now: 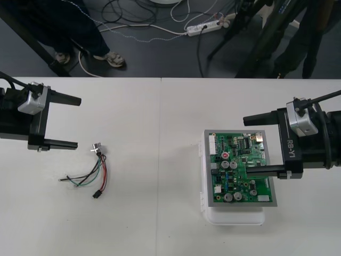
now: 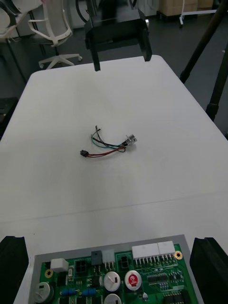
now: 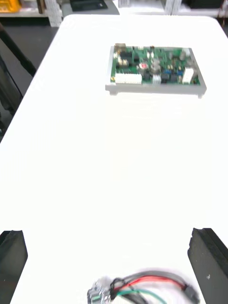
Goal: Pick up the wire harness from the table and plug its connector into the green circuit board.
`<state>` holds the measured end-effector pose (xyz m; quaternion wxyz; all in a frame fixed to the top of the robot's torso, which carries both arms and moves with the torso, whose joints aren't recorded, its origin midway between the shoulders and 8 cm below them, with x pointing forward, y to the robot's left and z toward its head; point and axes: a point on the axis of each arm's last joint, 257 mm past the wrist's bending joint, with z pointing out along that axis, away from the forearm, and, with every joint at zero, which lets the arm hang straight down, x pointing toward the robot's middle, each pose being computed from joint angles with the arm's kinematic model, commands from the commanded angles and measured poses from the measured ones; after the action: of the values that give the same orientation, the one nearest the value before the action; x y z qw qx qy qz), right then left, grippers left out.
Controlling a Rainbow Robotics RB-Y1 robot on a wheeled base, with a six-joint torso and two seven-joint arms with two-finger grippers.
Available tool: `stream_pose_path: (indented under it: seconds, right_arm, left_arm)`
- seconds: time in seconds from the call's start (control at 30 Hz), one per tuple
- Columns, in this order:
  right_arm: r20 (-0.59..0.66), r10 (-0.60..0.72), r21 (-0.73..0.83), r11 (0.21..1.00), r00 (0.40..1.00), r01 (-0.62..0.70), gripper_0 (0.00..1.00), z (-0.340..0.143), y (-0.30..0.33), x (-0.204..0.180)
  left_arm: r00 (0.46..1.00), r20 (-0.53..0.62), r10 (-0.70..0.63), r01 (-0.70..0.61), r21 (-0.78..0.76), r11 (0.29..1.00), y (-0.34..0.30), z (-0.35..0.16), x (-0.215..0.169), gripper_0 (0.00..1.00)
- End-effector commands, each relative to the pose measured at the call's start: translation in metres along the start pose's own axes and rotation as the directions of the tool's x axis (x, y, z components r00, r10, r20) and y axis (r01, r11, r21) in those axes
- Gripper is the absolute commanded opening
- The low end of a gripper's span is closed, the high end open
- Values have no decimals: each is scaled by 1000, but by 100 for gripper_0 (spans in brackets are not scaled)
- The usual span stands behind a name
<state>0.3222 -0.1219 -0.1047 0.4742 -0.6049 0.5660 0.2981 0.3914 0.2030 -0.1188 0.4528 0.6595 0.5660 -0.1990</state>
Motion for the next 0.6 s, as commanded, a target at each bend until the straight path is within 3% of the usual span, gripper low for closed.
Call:
stream_pose_path:
  seconds: [0.03,0.37,0.6]
  right_arm:
    - [70,-40,-16,999,997,41,100,4,17,-12]
    - [160,-13,-14,1000,987,16,100,19,25,-22]
    - [214,-11,-7,1000,977,13,100,33,32,-26]
  left_arm:
    - [962,-119,248,-235,110,966,-3,-13,11,100]
    - [864,-154,479,-428,276,861,-19,-11,31,100]
    - [738,-167,653,-570,363,737,-13,-12,47,100]
